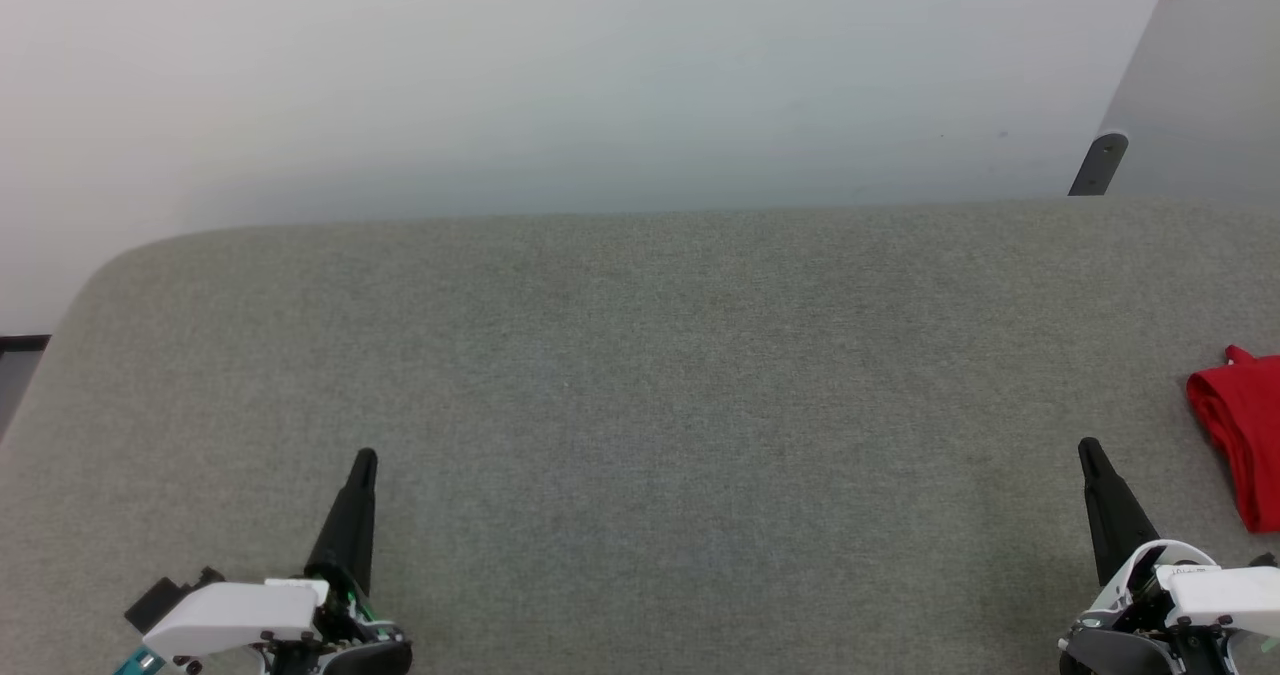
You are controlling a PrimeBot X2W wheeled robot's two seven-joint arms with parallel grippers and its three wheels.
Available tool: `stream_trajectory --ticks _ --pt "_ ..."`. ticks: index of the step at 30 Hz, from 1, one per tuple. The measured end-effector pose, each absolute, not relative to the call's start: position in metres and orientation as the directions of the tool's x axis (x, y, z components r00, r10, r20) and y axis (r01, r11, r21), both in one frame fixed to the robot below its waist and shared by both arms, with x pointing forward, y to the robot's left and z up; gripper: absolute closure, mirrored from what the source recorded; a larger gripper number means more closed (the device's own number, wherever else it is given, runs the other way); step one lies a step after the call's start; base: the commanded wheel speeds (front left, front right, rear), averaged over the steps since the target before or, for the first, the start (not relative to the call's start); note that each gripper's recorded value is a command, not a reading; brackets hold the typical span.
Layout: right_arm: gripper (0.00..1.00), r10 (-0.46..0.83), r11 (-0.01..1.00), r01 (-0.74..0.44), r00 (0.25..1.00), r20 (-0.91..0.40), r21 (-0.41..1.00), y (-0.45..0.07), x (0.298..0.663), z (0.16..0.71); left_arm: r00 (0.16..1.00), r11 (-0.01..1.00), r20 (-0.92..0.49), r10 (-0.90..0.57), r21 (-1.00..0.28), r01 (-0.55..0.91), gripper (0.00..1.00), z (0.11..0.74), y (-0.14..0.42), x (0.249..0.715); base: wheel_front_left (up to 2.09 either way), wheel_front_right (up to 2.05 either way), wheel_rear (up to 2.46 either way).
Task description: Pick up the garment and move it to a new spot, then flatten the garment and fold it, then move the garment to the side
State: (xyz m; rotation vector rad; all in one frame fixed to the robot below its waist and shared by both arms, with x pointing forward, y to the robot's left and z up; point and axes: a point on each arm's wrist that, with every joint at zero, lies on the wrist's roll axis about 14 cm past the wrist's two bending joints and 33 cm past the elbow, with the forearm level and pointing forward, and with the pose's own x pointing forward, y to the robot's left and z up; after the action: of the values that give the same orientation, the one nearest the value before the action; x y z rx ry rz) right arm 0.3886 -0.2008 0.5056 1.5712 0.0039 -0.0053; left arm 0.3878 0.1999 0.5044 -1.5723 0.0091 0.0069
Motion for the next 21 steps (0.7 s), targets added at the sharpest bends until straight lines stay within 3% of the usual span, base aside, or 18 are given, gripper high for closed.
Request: stream_trajectory --ticks 21 --pt "1.00 -0.001 -0.001 0.006 1.000 -0.006 1.000 -0.2008 0.3886 0.5056 1.000 -0.002 -0.010 -0.001 -1.000 -0.010 1.00 0.5044 0.1999 0.3879 0.00 0.00 0.00"
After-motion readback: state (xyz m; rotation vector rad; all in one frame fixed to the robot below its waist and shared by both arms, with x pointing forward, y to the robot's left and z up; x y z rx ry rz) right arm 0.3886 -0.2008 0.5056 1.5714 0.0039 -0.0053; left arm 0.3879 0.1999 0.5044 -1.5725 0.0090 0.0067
